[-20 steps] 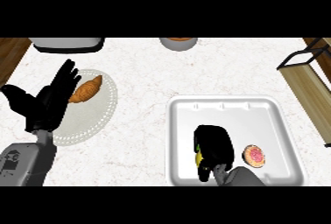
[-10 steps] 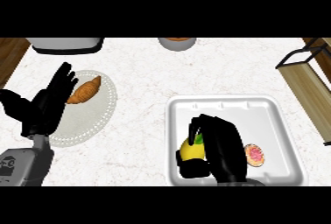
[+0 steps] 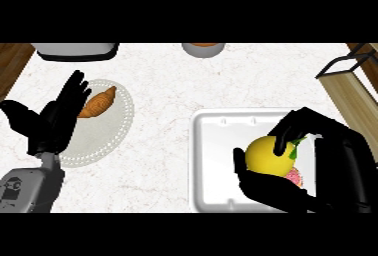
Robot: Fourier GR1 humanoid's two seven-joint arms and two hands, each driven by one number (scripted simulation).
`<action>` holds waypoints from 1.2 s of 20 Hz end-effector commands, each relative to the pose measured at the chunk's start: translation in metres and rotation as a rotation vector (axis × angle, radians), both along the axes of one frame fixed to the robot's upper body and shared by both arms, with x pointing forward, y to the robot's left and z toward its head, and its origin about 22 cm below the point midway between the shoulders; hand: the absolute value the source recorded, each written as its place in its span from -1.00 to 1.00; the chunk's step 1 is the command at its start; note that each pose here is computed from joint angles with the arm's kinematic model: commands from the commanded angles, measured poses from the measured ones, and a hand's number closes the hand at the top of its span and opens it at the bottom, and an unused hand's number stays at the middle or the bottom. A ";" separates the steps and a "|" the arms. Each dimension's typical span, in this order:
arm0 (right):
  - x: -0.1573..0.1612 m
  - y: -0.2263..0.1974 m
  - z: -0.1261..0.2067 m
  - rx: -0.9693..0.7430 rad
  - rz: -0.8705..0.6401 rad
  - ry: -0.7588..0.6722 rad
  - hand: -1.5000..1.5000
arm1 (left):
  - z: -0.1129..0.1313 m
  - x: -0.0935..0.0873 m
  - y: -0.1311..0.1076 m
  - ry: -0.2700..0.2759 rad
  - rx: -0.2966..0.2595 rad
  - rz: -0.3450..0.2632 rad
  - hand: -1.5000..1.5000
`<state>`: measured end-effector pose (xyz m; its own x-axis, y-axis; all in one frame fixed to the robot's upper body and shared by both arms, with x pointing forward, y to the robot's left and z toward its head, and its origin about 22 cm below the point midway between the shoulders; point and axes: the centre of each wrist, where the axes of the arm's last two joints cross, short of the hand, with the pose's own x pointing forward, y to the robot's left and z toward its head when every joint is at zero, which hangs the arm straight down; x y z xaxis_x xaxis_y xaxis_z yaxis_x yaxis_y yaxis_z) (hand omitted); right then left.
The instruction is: Pick the lemon from the tray and place it in the tiered shelf
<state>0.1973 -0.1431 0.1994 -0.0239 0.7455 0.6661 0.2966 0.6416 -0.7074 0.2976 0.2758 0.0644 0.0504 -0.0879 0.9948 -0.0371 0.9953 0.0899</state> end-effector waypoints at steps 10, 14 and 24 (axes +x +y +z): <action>0.018 -0.112 0.077 -0.061 -0.285 -0.043 1.00 | 0.005 0.003 0.019 0.000 0.021 0.019 0.00; 0.021 -0.144 0.090 -0.048 -0.364 -0.019 1.00 | 0.000 -0.001 0.007 -0.002 -0.007 0.002 0.00; 0.029 -0.245 0.080 0.062 -0.442 -0.075 1.00 | 0.010 0.006 -0.004 -0.012 0.003 -0.017 0.00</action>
<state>0.2261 -0.3539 0.2790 0.2362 0.6791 0.6950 0.5653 0.4857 -0.6667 0.2980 0.2744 0.0707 0.0404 -0.0839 0.9957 -0.0262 0.9960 0.0850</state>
